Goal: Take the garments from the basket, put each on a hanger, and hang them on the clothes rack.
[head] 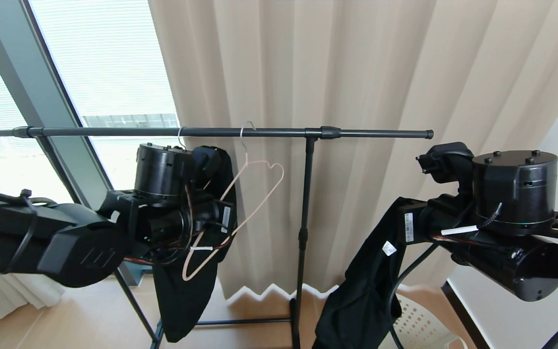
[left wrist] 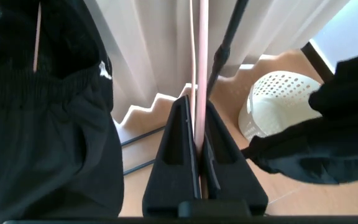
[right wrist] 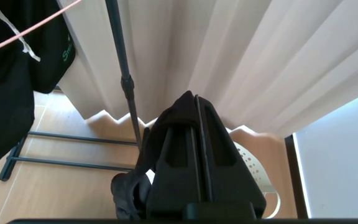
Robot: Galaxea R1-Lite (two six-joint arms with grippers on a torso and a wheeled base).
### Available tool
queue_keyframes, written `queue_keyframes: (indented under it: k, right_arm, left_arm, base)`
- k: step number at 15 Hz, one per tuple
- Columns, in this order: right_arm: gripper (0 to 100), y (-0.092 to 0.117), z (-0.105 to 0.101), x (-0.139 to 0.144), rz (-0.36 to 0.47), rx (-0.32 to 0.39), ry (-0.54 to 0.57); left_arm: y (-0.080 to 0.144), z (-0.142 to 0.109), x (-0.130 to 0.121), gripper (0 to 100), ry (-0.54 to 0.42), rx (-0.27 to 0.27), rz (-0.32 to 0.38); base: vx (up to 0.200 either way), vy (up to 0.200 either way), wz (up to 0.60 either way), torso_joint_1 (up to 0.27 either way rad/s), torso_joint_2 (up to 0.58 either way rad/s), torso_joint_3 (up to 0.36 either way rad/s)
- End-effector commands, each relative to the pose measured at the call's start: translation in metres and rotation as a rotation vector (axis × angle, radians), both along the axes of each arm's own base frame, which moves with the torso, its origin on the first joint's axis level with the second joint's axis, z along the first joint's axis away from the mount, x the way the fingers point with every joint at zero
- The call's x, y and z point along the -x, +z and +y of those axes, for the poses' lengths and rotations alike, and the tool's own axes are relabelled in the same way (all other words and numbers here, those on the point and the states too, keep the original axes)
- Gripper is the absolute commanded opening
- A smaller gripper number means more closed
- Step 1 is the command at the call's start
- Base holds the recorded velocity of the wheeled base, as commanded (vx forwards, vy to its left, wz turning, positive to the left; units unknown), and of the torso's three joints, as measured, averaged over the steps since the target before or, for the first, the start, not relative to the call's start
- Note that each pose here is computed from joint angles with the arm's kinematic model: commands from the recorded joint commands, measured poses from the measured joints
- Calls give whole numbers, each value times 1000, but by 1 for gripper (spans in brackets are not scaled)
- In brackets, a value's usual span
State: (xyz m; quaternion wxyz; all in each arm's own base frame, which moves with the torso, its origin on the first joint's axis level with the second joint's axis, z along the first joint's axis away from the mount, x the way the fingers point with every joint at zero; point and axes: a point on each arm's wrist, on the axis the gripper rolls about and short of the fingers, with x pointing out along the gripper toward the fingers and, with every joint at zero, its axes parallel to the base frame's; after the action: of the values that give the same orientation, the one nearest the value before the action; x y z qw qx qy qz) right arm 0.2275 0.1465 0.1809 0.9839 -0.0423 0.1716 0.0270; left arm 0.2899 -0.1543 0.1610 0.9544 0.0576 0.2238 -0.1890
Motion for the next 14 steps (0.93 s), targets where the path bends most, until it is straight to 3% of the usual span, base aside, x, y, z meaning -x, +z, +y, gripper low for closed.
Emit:
queue_keyframes:
  k: [1,6,8,9,14]
  right_arm:
    - [0,-4,1,-2,13,8,0]
    - [0,-5,1,-1,14,10,-1]
    - [0,-5,1,-1,14,11,0]
    - [0,-5,2,-2,13,15,-2]
    - [0,-5,1,-2,13,23,-6]
  left_arm:
    - [5,18,38,0,-34,9,-50]
    - [-4,40,82,0,-139,61,-84]
    - [-7,44,90,0,-164,58,-82]
    - [-17,53,105,0,-236,32,-83]
    - [-28,61,119,0,-348,51,-128]
  base:
    - [0,0,0,0,0,0]
    - [0,0,0,0,0,0]
    - [0,0,0,0,0,0]
    - [0,0,0,0,0,0]
    - [0,0,0,0,0,0]
